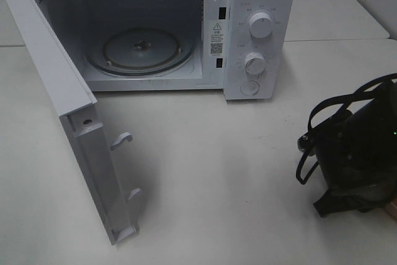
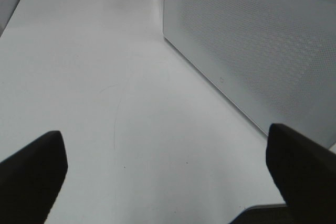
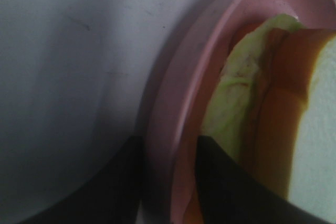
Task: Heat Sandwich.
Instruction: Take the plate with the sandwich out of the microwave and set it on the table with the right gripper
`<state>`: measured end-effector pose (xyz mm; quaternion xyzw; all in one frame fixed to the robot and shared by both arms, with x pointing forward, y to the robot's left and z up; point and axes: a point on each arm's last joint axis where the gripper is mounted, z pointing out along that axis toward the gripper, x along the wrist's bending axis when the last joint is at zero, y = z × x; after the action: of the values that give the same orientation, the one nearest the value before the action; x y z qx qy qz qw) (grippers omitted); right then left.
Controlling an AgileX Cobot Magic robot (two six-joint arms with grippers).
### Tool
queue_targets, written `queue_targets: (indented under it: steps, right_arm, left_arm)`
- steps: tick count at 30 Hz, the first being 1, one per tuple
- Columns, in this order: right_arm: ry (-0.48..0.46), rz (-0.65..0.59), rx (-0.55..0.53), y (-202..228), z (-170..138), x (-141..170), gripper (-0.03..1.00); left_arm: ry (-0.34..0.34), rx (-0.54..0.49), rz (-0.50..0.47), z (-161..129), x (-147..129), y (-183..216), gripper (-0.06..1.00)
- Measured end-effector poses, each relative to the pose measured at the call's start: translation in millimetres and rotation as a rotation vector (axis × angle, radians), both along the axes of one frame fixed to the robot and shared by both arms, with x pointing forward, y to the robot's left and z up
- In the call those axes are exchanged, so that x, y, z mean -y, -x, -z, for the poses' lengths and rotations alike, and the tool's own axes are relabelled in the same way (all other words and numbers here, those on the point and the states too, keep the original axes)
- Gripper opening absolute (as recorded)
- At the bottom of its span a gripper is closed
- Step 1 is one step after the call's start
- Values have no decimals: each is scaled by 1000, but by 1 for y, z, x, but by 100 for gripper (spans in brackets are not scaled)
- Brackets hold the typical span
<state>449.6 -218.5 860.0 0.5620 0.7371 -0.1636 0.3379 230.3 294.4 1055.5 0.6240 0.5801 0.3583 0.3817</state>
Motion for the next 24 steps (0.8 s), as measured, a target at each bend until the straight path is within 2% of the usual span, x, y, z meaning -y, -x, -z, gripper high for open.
queue_targets:
  steps: [2, 5, 7, 12, 15, 18, 24]
  right_arm:
    - [-5, -1, -3, 0, -2, 0, 41]
    - [-23, -6, -11, 1, -6, -1, 51]
    - [-27, -6, -17, 2, -7, -1, 53]
    - [-43, -20, -44, 4, -12, -2, 64]
    - [-84, -23, -45, 5, -18, -4, 73]
    - [-121, -27, -51, 7, -24, -6, 77]
    - [-182, -60, -69, 12, -42, -7, 78]
  left_arm:
    - [0, 0, 0, 0, 0, 0, 96]
    - [0, 0, 0, 0, 0, 0, 96]
    - [0, 0, 0, 0, 0, 0, 96]
    - [0, 0, 0, 0, 0, 0, 96]
    - [0, 0, 0, 0, 0, 0, 96]
    - [0, 0, 0, 0, 0, 0, 96]
    - [0, 0, 0, 0, 0, 0, 96]
